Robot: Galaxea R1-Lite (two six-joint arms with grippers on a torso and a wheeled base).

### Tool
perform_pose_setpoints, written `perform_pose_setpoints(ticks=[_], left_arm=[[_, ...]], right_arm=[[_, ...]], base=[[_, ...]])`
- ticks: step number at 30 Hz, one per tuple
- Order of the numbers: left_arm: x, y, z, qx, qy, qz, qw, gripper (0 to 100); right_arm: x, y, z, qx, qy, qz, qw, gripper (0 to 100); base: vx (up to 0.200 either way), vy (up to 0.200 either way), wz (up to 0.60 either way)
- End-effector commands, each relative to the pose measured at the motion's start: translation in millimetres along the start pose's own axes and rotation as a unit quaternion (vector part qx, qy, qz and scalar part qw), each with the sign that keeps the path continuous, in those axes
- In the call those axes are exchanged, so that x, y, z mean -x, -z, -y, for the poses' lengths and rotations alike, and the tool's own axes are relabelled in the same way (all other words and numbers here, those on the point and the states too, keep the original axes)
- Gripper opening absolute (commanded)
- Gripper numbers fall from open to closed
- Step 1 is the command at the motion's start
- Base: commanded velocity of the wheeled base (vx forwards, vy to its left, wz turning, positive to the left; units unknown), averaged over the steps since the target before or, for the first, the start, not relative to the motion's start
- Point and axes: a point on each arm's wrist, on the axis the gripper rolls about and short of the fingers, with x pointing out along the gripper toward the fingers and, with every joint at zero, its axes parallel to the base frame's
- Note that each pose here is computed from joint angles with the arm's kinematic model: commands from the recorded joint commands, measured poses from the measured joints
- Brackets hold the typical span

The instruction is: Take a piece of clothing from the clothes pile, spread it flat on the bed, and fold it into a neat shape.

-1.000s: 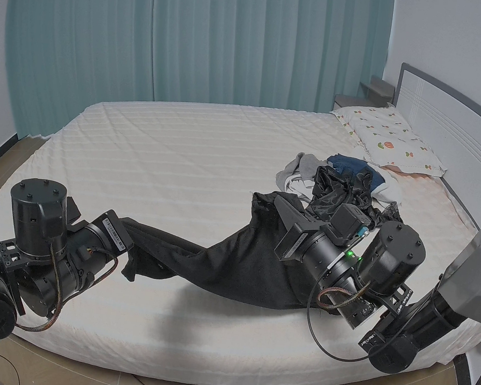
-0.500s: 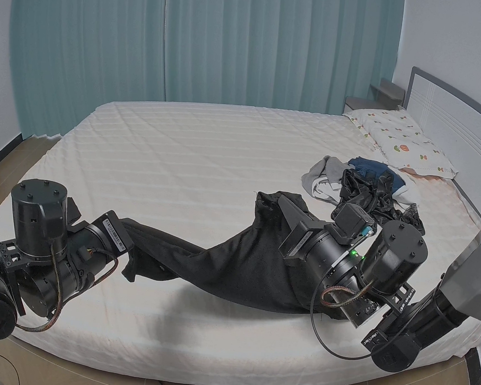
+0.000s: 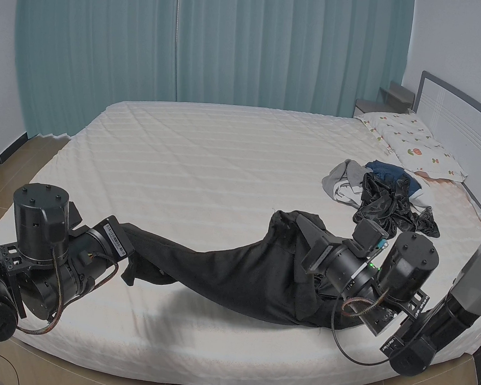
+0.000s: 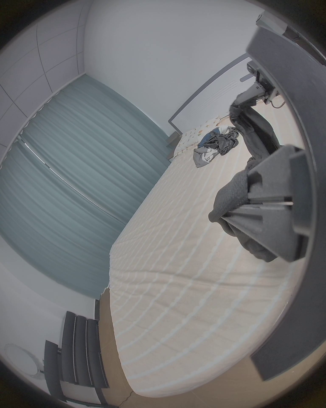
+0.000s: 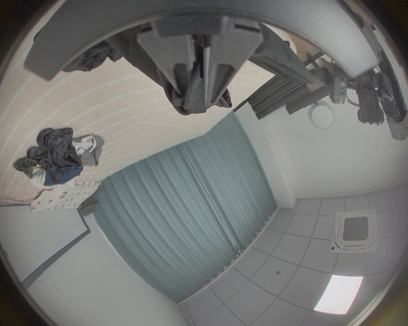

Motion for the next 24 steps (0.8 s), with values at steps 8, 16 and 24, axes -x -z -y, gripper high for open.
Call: perform_pose_setpoints(ticks=[8, 16, 24], left_arm=[[18, 10, 2, -0.024, 0.017, -0.025, 0.9992, 0], [45, -29, 29, 0.003, 0.075, 0.026, 0.9968, 0], [42, -58, 50, 0.019, 0.082, 0.059, 0.9947, 0]], right_arm=[[57, -27, -5, -0.014, -0.009, 0.006, 0.9998, 0], [103, -101, -30, -0.016, -0.064, 0.135, 0.9886, 0], [108, -197, -46, -0.004, -0.048, 0.223, 0.9736, 0]], base=[[-0.200, 0.000, 0.00], [-0.025, 0.000, 0.00], [0.000, 0.000, 0.00]])
